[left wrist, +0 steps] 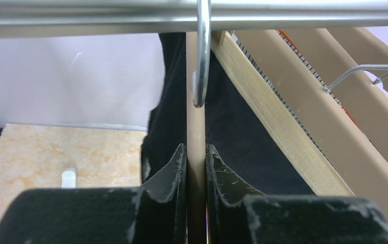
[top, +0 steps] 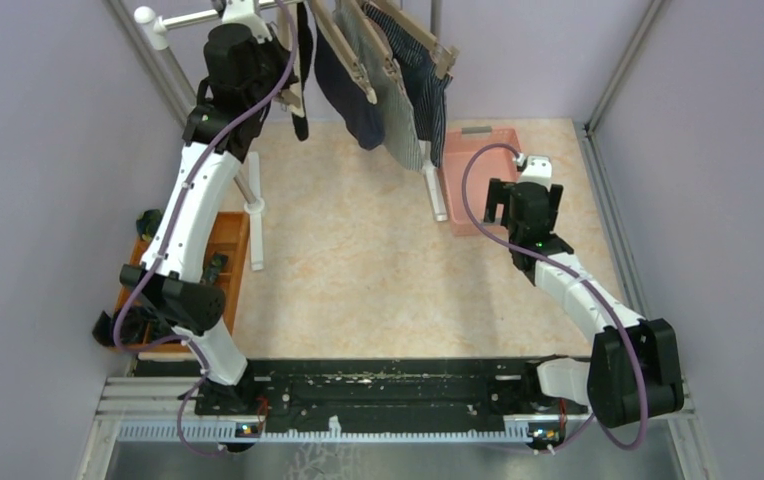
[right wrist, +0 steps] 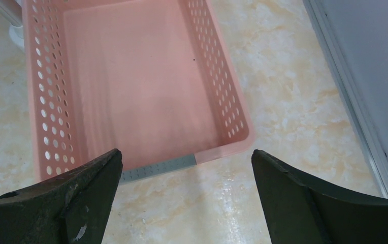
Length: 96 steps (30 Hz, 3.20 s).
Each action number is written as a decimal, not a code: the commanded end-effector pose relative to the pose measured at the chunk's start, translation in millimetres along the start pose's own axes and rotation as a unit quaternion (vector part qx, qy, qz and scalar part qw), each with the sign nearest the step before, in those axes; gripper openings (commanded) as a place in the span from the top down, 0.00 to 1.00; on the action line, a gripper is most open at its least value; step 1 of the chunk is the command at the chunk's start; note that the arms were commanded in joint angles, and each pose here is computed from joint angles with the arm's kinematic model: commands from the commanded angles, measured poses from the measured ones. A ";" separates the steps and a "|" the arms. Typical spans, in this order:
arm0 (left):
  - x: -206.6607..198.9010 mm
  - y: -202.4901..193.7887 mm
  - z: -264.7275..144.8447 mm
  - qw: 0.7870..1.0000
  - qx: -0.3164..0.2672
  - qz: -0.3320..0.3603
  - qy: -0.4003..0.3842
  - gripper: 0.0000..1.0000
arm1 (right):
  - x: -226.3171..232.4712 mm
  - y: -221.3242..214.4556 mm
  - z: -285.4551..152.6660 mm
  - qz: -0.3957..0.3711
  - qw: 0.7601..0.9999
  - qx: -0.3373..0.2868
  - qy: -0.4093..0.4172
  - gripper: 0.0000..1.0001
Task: Remove the underwear clipped to the hanger
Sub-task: Pick up the hanger from the clothesline, then remove the underwear from the hanger.
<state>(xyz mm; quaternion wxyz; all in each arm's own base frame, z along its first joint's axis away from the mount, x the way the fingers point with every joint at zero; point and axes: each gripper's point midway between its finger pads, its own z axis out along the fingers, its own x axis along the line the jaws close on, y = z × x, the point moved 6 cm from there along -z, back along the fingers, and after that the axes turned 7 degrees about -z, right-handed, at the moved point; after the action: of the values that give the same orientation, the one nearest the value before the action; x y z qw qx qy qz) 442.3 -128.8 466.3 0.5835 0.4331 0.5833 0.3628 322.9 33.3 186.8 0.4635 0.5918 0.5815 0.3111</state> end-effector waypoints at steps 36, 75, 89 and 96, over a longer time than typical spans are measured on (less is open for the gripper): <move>33.5 -23.2 -116.9 0.987 0.117 0.105 0.024 1.00 | 37.2 89.3 36.0 0.019 0.993 -0.085 0.074 0.01; 37.0 -160.1 -273.5 0.868 0.274 0.138 -0.390 1.00 | 103.6 190.8 -149.5 -0.101 0.703 -0.107 0.696 0.02; 13.7 -148.6 -273.6 0.847 0.181 0.123 -0.485 1.00 | 127.4 210.2 -171.5 -0.108 0.596 -0.111 0.788 0.03; -0.9 -141.9 -257.5 0.826 0.176 0.124 -0.521 1.00 | 138.7 202.7 -169.0 -0.132 0.619 -0.104 0.767 0.07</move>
<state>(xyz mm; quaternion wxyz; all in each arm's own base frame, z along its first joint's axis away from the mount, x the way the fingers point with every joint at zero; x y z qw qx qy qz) 171.5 -151.3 323.5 0.6318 0.7329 0.2497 0.0358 273.3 217.0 405.6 -0.0823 0.0272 0.7570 0.6477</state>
